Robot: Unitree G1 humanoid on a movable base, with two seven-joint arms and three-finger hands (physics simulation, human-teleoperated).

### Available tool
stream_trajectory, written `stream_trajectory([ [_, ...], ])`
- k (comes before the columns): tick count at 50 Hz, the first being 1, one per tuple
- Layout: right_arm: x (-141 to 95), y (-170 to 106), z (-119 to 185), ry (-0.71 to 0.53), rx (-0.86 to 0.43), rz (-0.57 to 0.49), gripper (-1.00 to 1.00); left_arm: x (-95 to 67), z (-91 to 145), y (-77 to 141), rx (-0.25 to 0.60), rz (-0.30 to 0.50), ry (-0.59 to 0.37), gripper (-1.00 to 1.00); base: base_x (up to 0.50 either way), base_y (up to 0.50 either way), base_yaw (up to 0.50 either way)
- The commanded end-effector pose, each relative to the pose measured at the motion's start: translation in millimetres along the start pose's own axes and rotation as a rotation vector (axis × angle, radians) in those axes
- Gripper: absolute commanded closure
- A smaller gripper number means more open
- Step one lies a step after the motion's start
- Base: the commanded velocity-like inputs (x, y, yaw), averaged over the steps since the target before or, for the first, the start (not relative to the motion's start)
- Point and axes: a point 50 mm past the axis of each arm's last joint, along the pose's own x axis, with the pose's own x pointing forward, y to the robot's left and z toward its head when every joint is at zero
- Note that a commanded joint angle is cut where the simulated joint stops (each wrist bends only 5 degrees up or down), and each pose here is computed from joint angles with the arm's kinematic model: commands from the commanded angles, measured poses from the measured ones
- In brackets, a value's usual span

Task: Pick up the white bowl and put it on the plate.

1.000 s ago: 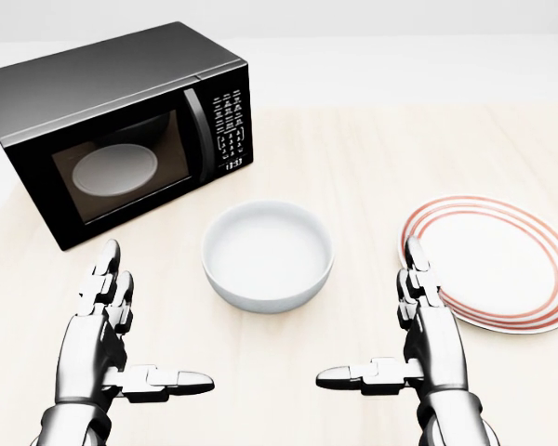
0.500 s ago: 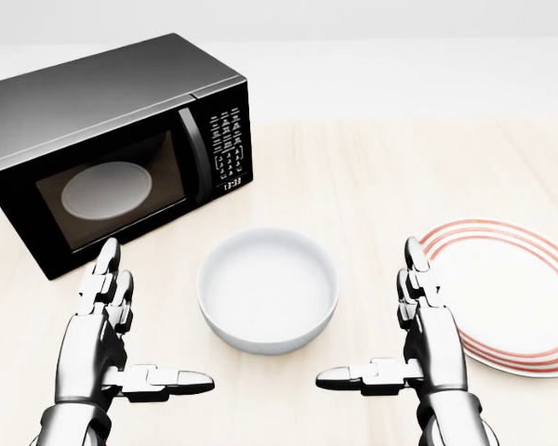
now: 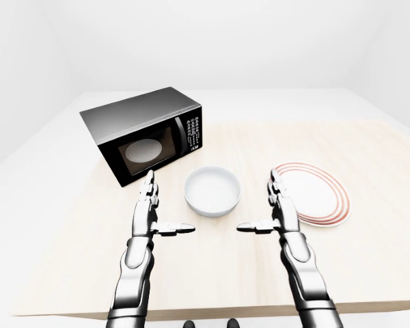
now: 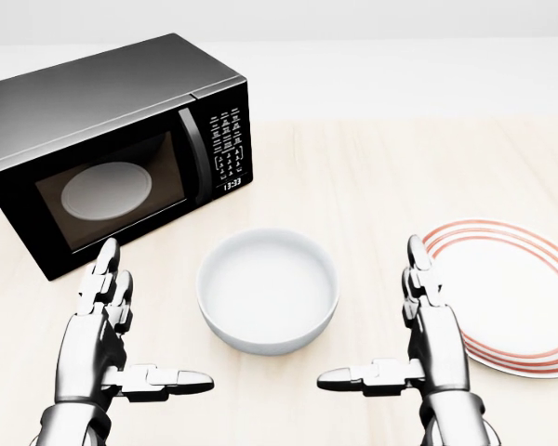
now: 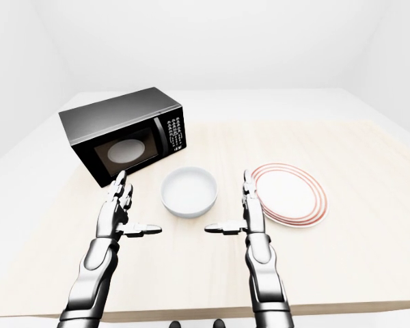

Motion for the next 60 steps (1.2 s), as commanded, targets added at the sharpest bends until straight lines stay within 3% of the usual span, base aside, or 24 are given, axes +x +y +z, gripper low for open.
stream_trajectory([
  [1,-0.8,-6.8,7.3,-0.01,-0.113,-0.035,-1.0,0.9,-0.4,0.8,0.001,0.004,0.001,-1.0,0.0,0.0,0.0],
  [7,8.2,-0.7,23.8,-0.052,-0.266,-0.004,-1.0,0.0,1.3,0.8,0.001,0.006,0.001,-1.0,0.0,0.0,0.0],
  [13,17.6,5.4,21.7,-0.041,-0.417,0.032,-1.0,0.5,0.3,0.9,0.002,0.008,0.003,-1.0,0.0,0.0,0.0],
  [16,17.2,10.7,21.8,-0.044,-0.507,0.068,-1.0,0.8,-0.7,0.9,0.002,0.007,0.003,-1.0,0.0,0.0,0.0],
  [17,18.1,13.8,27.9,-0.07,-0.615,0.104,-1.0,0.7,-0.5,1.0,0.003,0.008,0.003,-1.0,0.0,0.0,0.0],
  [23,17.9,15.2,43.4,-0.106,-0.762,0.149,-1.0,0.7,-1.5,1.0,0.003,0.008,0.003,-1.0,0.0,0.0,0.0],
  [24,31.5,16.8,101.8,-0.23,-1.393,0.234,-1.0,1.5,-1.5,0.9,0.005,0.009,0.006,-1.0,0.0,0.0,0.0],
  [25,32.9,19.6,106.3,-0.244,-1.442,0.246,-1.0,1.3,-1.4,0.7,0.006,0.008,0.006,-1.0,0.0,0.0,0.0],
  [45,40.1,20.6,120.3,-0.203,-1.482,0.249,-1.0,0.9,-1.8,0.7,0.004,0.008,0.005,-1.0,0.0,0.0,0.0],
  [60,48.9,28.1,111.6,-0.179,-1.433,0.337,-1.0,2.3,-3.5,1.1,0.006,0.011,0.009,-1.0,0.0,0.0,0.0],
])
